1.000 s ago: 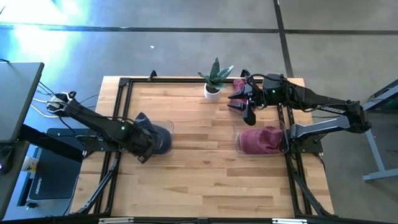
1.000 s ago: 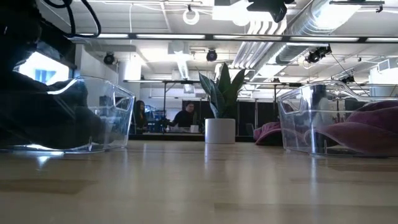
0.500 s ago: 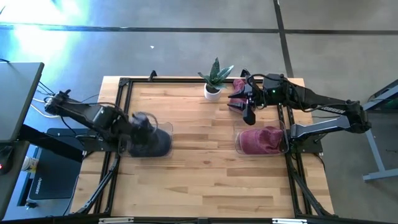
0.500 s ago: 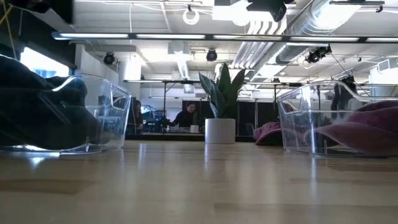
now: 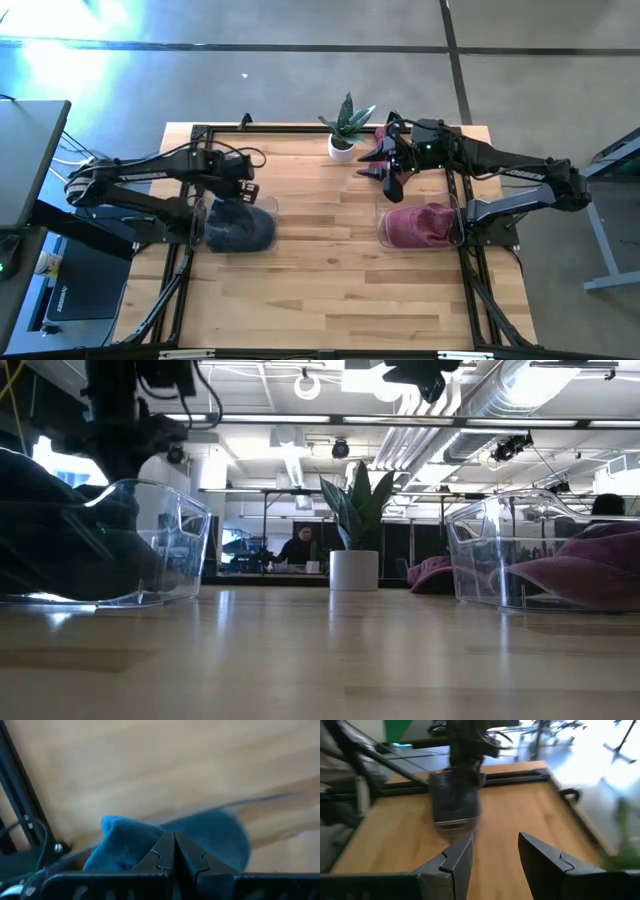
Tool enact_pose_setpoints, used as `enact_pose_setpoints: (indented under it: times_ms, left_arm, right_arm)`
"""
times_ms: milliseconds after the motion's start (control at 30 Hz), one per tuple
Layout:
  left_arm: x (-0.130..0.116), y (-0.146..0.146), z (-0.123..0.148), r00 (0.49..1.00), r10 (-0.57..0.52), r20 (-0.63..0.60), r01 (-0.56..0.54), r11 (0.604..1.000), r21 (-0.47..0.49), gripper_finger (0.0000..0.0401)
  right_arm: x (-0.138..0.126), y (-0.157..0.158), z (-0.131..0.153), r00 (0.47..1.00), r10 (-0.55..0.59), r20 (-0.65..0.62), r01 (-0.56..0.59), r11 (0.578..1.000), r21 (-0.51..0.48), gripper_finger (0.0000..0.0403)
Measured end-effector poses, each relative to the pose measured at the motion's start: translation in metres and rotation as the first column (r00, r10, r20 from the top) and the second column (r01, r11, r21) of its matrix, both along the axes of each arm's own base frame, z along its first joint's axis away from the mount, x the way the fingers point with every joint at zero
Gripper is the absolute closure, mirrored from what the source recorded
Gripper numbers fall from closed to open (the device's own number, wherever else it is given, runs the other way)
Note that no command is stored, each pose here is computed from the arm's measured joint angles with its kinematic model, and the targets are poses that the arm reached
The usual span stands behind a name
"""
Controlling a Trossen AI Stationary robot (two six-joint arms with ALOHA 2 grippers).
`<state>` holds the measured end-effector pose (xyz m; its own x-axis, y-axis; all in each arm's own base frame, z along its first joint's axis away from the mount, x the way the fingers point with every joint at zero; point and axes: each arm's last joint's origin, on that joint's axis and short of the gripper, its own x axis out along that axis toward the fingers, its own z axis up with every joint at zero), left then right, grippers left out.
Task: Pick & Place hat
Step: Put the blue cap into the left transparent bin
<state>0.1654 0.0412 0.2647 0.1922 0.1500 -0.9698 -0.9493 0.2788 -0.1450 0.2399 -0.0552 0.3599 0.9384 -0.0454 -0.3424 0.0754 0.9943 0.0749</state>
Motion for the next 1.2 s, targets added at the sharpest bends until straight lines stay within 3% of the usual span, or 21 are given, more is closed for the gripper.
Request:
enact_pose_setpoints:
  times_ms: [100,200,400,567,733,867,1033,1200]
  left_arm:
    - [-0.004,-0.002,-0.015,0.998,-0.049,-0.029,0.045,0.991,-0.126,0.0401]
    - [-0.008,-0.005,-0.029,0.995,-0.079,-0.060,0.067,0.983,-0.173,0.0401]
    - [-0.012,-0.002,-0.040,0.988,-0.096,-0.120,0.086,0.993,-0.087,0.0401]
    - [-0.007,0.000,-0.011,0.994,-0.102,-0.050,0.101,0.995,-0.015,0.0401]
    - [0.003,-0.007,0.032,0.976,-0.169,0.136,0.180,0.981,-0.071,0.0401]
    - [0.008,-0.029,0.053,0.932,-0.262,0.252,0.306,0.940,-0.152,0.0401]
    - [0.006,-0.063,0.040,0.924,-0.320,0.208,0.367,0.893,-0.258,0.0401]
    - [-0.003,-0.079,0.005,0.955,-0.293,0.053,0.297,0.923,-0.245,0.0401]
  right_arm:
    - [0.002,0.002,-0.002,0.999,0.050,-0.002,-0.050,0.997,0.057,0.0249]
    - [0.002,0.002,-0.002,0.998,0.064,-0.005,-0.063,0.994,0.089,0.0249]
    - [0.002,0.002,-0.003,0.998,0.057,-0.007,-0.056,0.994,0.091,0.0249]
    - [0.002,0.002,-0.003,0.999,0.054,-0.007,-0.053,0.995,0.089,0.0249]
    - [0.002,0.002,-0.003,0.999,0.051,-0.009,-0.050,0.995,0.088,0.0249]
    - [0.002,0.002,-0.003,0.999,0.051,-0.017,-0.049,0.995,0.091,0.0249]
    - [0.001,0.002,-0.004,0.998,0.051,-0.021,-0.049,0.995,0.092,0.0249]
    - [0.001,0.001,-0.004,0.999,0.038,-0.023,-0.037,0.998,0.057,0.0249]
